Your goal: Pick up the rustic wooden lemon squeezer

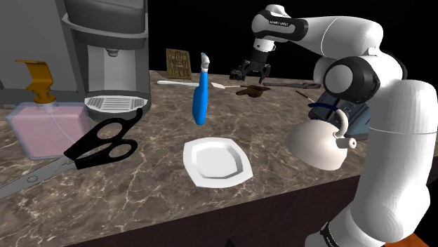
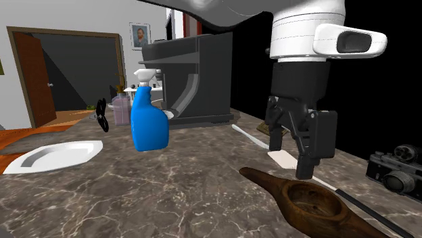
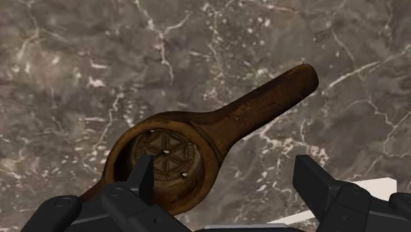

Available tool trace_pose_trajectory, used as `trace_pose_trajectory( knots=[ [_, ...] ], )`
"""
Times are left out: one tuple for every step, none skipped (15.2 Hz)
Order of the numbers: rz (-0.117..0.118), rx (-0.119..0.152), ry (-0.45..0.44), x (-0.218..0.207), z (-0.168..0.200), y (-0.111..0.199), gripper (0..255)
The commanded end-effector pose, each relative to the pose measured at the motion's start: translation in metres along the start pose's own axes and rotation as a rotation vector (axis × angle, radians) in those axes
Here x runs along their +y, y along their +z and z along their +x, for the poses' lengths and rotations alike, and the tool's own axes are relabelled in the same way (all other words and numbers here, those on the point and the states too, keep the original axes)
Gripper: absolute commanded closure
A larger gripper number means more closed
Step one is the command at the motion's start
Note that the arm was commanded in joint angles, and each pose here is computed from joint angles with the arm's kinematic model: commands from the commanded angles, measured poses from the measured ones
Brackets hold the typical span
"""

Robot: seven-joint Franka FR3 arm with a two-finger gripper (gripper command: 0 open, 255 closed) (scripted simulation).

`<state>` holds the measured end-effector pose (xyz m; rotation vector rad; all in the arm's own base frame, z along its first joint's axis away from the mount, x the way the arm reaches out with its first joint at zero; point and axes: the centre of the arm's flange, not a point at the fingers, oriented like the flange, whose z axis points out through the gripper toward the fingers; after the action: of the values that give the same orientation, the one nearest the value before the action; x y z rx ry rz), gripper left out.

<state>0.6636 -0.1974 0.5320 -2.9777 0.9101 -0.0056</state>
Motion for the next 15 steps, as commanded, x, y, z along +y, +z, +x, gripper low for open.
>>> trace_pose_trajectory(
  knots=[
    [0.004,-0.001,0.016,0.002,0.017,0.003,0],
    [0.004,-0.001,0.016,0.003,0.017,0.008,0],
    [0.004,-0.001,0.017,0.003,0.017,0.013,0],
    [0.004,-0.001,0.016,0.003,0.017,0.019,0],
    [0.004,-0.001,0.016,0.003,0.017,0.024,0],
    [0.004,-0.001,0.016,0.003,0.017,0.029,0],
    [0.004,-0.001,0.016,0.003,0.017,0.035,0],
    [0.004,-0.001,0.016,0.004,0.017,0.043,0],
    [0.004,-0.001,0.016,0.004,0.017,0.043,0],
    [0.004,-0.001,0.016,0.004,0.017,0.043,0],
    [0.004,-0.001,0.016,0.003,0.017,0.043,255],
    [0.004,-0.001,0.016,0.003,0.017,0.043,255],
    [0.004,-0.001,0.016,0.003,0.017,0.043,255],
    [0.004,-0.001,0.016,0.003,0.017,0.043,255],
    [0.004,-0.001,0.016,0.003,0.017,0.043,255]
  ],
)
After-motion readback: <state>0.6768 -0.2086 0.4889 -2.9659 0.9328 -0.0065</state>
